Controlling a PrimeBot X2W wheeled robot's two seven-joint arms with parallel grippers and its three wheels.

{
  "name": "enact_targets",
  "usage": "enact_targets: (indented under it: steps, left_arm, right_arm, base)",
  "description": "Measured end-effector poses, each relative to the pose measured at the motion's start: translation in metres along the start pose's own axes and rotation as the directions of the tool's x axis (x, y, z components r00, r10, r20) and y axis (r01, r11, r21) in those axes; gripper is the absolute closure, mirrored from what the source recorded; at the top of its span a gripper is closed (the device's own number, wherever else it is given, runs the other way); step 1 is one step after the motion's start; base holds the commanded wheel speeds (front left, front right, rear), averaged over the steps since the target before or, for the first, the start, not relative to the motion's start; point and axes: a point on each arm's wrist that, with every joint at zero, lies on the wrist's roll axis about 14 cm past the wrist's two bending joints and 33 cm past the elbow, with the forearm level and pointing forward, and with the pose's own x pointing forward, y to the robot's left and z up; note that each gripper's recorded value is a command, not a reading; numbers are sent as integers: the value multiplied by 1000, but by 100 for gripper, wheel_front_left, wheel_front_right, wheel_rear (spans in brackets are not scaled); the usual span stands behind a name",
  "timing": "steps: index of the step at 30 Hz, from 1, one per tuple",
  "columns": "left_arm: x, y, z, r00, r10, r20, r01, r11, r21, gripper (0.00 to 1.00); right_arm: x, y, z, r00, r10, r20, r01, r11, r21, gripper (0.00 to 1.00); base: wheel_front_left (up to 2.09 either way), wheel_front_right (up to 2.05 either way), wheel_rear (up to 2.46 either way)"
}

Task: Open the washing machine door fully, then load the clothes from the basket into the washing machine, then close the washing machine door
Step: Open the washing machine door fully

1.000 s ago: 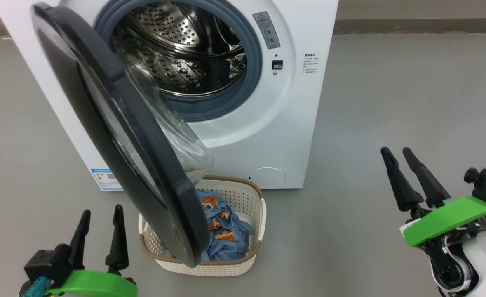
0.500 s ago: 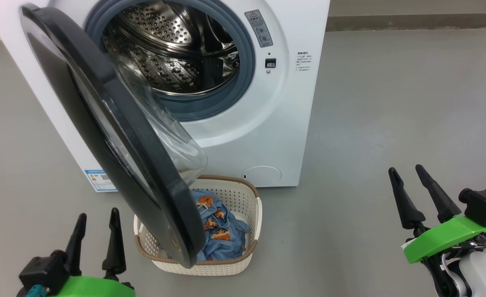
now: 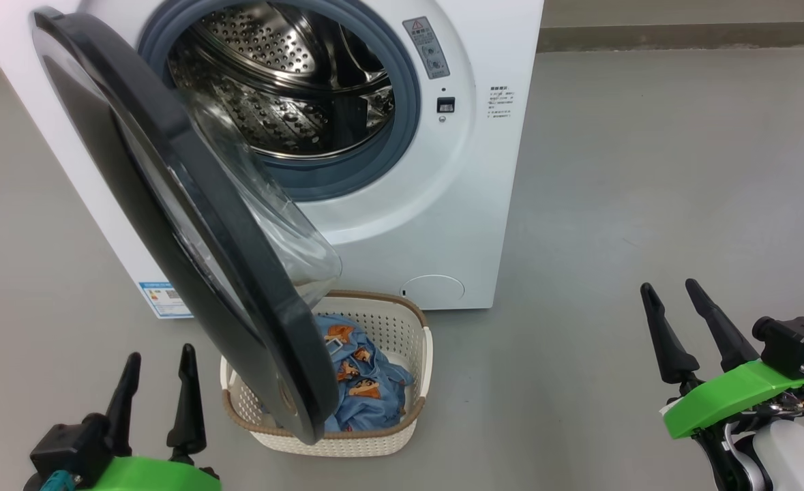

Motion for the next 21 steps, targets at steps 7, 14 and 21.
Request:
enact_targets:
  steps: [7, 14, 21]
  left_arm:
    - [0, -1, 0, 1000, -7, -1, 7, 1000, 6, 0]
    - [1, -3, 0, 1000, -15, -3, 15, 1000, 7, 6]
    - [1, -6, 0, 1000, -21, -4, 21, 1000, -2, 100]
  right_arm:
    - [-1, -1, -2, 1000, -3, -6, 3, 1000, -2, 0]
    - [-3, 1, -3, 1000, 1, -8, -1, 1000, -3, 0]
    - [-4, 3, -6, 1000, 6, -16, -6, 1000, 0, 0]
  base:
    - [0, 0, 0]
    - [0, 0, 0]
    - [0, 0, 0]
